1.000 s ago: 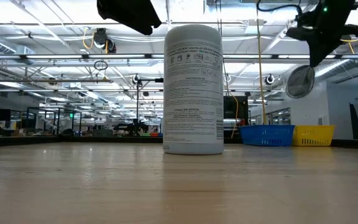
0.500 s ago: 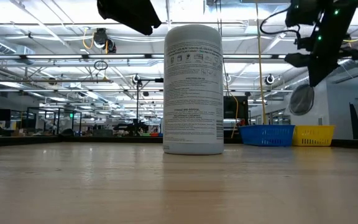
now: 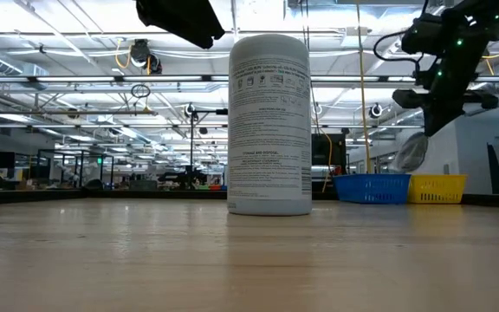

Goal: Pick & Place Travel size toiletries
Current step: Put the black hairbrush into the top yellow bin

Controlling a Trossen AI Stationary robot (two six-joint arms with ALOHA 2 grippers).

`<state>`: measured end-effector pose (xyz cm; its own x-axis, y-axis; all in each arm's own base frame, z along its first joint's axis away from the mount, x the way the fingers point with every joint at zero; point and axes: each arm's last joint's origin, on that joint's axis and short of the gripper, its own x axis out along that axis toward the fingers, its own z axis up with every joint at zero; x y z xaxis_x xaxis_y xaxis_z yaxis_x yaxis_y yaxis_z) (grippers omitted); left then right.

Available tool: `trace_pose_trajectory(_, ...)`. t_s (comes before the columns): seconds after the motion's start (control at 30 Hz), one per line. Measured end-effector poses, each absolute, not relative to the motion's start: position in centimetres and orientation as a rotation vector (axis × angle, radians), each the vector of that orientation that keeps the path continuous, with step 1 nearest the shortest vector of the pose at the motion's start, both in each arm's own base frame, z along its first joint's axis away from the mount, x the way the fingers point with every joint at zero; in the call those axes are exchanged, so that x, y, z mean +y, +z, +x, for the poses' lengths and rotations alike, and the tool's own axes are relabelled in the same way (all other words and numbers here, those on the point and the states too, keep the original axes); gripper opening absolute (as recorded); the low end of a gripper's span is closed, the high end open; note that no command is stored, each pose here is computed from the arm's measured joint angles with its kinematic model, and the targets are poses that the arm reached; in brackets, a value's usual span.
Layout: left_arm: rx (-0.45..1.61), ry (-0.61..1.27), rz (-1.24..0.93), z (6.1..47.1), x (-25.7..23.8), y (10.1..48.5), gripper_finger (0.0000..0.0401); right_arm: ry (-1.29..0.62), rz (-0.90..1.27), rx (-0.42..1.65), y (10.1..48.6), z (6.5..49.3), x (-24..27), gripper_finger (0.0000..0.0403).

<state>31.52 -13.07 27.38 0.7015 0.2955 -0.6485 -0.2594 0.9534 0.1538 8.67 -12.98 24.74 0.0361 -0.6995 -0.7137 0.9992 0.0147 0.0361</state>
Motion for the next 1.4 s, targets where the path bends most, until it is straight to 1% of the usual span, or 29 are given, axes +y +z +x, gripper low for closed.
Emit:
trace_pose_trajectory(0.1, 0.731, 0.307, 0.058, 31.5, -13.1, 27.4, 0.0214, -1.471, 0.657, 0.600, 24.3, 8.2, -13.3, 0.0000)
trace_pose_trajectory(0.33, 0.734, 0.302, 0.075, 31.6, -13.0, 27.4, 0.0214, -1.430, 0.698, 0.496, 23.3, 7.9, -14.3, 0.0000)
trace_pose_trajectory(0.6, 0.734, 0.302, 0.076, 31.6, -13.0, 27.4, 0.0214, -1.413, 0.758, 0.492, 20.9, 7.1, -14.5, 0.0000)
trace_pose_trajectory(0.8, 0.734, 0.306, 0.077, 31.6, -12.9, 27.4, 0.0214, -1.379, 0.771, 0.482, 20.7, 7.0, -14.6, 0.0000)
trace_pose_trajectory(1.0, 0.734, 0.308, 0.075, 31.6, -12.8, 27.4, 0.0214, -1.362, 0.736, 0.532, 20.6, 6.9, -14.5, 0.0002)
trace_pose_trajectory(1.1, 0.734, 0.308, 0.075, 31.6, -12.8, 27.4, 0.0214, -1.354, 0.724, 0.566, 20.5, 6.8, -14.3, 0.0013)
trace_pose_trajectory(1.2, 0.734, 0.308, 0.074, 31.6, -12.8, 27.4, 0.0214, -1.346, 0.708, 0.578, 20.6, 6.7, -14.2, 0.0034)
trace_pose_trajectory(1.4, 0.733, 0.309, 0.072, 31.6, -12.8, 27.4, 0.0214, -1.334, 0.656, 0.531, 21.4, 6.4, -13.6, 0.0098)
